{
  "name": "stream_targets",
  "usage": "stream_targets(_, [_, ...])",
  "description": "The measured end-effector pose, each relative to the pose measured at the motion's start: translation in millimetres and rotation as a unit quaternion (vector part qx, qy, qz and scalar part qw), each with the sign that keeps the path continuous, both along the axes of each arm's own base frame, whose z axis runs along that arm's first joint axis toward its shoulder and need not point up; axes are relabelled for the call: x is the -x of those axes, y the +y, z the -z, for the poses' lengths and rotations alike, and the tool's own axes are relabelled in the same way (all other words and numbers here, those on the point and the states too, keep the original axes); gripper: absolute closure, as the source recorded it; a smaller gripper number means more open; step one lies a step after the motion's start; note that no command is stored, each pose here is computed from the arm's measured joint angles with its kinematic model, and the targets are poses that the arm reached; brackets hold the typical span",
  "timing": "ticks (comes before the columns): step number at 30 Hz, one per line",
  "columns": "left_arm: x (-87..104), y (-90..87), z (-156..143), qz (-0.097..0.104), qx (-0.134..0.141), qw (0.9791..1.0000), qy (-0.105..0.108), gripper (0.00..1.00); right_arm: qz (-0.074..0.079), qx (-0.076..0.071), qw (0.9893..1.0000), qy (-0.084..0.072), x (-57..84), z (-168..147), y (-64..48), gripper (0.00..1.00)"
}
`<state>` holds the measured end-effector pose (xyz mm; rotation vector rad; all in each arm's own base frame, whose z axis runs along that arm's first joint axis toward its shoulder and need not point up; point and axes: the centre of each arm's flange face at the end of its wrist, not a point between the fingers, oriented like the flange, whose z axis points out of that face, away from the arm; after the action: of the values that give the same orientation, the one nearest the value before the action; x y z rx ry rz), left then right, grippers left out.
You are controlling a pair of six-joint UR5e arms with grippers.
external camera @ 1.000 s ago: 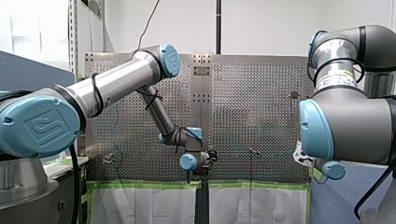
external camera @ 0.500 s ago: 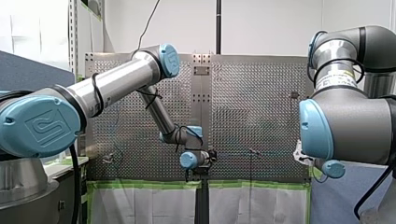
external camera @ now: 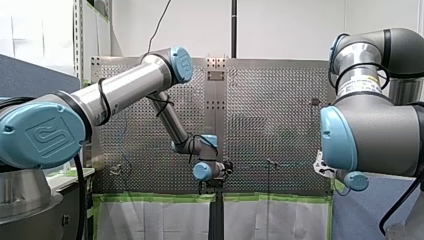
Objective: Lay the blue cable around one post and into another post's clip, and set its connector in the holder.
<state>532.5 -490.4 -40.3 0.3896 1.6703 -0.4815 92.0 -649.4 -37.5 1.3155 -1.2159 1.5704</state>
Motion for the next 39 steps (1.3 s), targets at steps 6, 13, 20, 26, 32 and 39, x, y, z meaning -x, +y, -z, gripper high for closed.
stream_targets(6, [6.8,-7.8,0,0.017,-0.009,0.9998,-0.006,0.25,-0.003,0.000,1.0000,0.000,-2.0,1,0.6,1.00])
stream_targets(13, [14.0,-15.4,0,0.031,-0.012,0.9994,-0.007,0.02,-0.005,0.000,1.0000,0.000,-3.7,2,1.1,1.00])
stream_targets(20, [31.0,-27.0,3,0.055,-0.026,0.9982,0.005,0.02,-0.007,-0.001,1.0000,0.000,-6.1,3,1.5,1.00])
stream_targets(26, [49.2,-37.5,5,0.083,-0.048,0.9952,0.017,0.02,-0.009,-0.001,1.0000,0.001,-7.7,4,1.9,1.00])
stream_targets(32, [57.2,-45.8,-5,0.087,-0.056,0.9946,0.013,0.02,-0.009,-0.001,1.0000,0.001,-8.2,4,2.0,1.00])
stream_targets(39, [64.3,-57.2,-28,0.082,-0.052,0.9953,0.000,0.02,-0.009,-0.002,1.0000,0.000,-8.4,4,2.2,1.00])
